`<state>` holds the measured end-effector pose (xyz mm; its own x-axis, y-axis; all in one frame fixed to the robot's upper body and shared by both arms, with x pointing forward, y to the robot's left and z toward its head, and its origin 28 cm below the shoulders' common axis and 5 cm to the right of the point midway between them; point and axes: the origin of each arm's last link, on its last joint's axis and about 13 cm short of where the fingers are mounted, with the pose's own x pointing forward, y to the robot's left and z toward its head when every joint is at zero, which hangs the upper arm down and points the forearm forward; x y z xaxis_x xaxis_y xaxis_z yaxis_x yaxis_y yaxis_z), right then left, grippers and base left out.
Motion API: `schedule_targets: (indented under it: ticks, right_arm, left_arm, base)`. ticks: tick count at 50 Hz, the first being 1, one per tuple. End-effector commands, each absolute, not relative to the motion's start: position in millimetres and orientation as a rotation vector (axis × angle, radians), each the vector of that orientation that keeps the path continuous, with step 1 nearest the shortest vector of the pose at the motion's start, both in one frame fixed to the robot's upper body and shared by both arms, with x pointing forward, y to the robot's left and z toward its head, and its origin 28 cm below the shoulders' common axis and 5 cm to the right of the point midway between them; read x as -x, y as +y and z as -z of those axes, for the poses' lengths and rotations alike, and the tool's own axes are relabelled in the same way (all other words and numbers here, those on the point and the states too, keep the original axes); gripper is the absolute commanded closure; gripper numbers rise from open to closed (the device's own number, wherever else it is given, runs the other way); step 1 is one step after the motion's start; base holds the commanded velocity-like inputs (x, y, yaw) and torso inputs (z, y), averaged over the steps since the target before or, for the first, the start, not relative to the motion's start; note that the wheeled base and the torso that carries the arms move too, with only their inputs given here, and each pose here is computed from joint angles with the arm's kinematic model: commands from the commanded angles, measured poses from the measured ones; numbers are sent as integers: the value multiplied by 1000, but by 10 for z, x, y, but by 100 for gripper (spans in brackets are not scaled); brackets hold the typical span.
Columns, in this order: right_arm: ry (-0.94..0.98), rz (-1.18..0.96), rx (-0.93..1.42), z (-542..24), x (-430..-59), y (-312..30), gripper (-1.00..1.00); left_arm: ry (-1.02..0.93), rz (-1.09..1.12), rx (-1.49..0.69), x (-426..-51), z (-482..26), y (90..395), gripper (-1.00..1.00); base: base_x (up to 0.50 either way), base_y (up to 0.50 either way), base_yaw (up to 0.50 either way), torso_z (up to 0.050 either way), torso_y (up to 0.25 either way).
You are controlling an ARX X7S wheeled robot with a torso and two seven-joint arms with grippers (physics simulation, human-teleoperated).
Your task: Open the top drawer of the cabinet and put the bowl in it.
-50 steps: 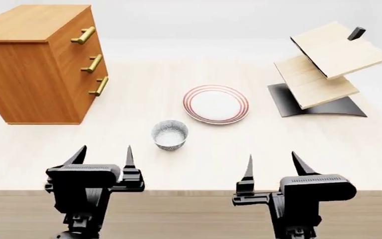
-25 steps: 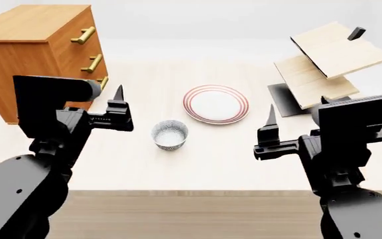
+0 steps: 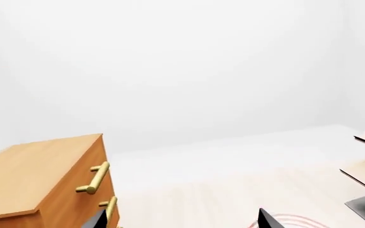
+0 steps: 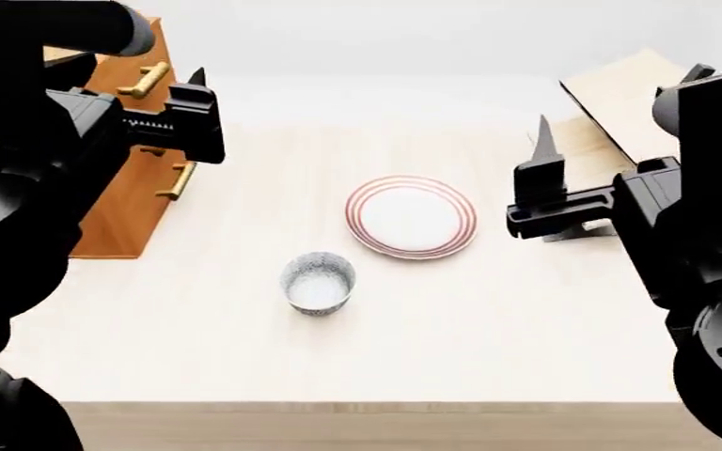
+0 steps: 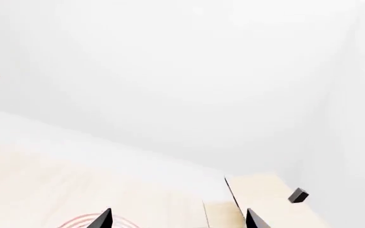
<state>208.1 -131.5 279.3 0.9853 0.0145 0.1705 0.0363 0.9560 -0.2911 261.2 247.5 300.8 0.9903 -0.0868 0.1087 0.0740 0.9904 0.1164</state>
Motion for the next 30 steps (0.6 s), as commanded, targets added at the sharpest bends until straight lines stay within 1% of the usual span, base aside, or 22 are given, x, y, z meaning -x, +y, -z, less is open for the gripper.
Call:
schedule_targets:
  ticks: [1,30]
  right_arm:
    - [-214,15,314,-2934,-2000,-1349,-100]
    - [-198,-10,304,-2894,-2030,-1330,-100]
  left_arm:
    - [-125,73,-130,-2577,-3145,2485,-100]
    - [-125,77,-136,-2608,-3121,2509,-100]
  base:
    - [500,0,0,0,0]
    - [500,0,0,0,1]
